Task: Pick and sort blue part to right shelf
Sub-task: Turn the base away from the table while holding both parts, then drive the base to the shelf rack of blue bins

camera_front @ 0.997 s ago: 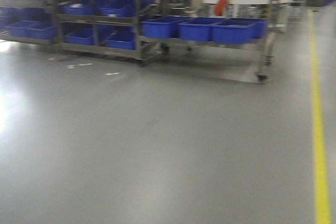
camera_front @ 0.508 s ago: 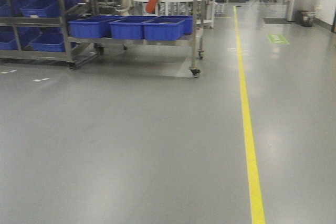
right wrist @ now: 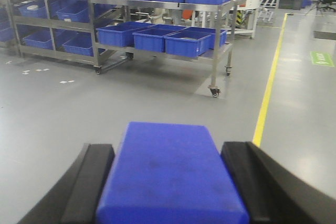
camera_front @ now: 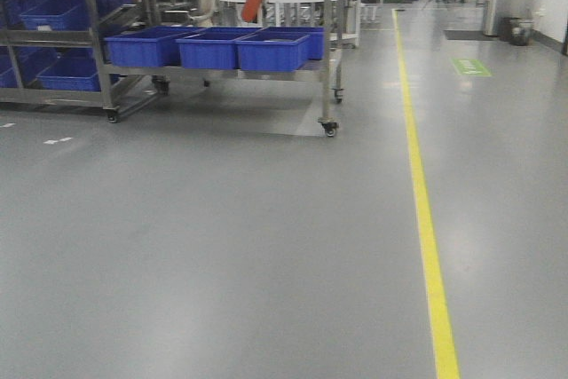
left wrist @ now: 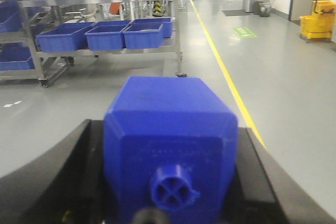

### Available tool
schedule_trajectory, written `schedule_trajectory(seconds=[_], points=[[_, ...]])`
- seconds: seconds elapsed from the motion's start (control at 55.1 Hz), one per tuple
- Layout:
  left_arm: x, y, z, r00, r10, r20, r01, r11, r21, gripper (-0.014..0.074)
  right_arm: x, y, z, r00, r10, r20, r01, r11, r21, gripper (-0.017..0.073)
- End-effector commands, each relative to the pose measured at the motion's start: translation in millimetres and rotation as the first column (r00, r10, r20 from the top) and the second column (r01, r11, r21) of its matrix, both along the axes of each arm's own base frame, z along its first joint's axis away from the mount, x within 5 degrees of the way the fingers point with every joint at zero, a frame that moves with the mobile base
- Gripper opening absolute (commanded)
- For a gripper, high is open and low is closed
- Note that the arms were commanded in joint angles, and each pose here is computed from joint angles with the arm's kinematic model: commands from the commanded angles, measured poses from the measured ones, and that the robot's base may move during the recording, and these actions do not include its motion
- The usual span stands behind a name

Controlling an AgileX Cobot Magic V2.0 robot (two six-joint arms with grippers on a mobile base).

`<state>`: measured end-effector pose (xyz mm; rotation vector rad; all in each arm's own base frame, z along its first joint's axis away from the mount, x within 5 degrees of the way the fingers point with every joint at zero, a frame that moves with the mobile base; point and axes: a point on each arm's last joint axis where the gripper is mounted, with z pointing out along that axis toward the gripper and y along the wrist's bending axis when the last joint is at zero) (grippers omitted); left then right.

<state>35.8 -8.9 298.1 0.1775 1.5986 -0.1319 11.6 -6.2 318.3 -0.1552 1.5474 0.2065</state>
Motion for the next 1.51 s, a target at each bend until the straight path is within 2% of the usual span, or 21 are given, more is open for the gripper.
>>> schedule_trajectory(seconds=[0.0,1.487], points=[[0.0,0.1,17.8,0.995,-0.002,0.101,0.005,0.999,-0.034,0.0123,-1.4,0.3,16.7,0.994,0.002,0.105,-0.002,1.0,0.0,0.0216],[0.0,0.1,17.8,0.995,-0.002,0.101,0.005,0.999,-0.034,0.0123,-1.4,0.3,16.7,0.994,0.002,0.105,-0.002,1.0,0.0,0.0216]])
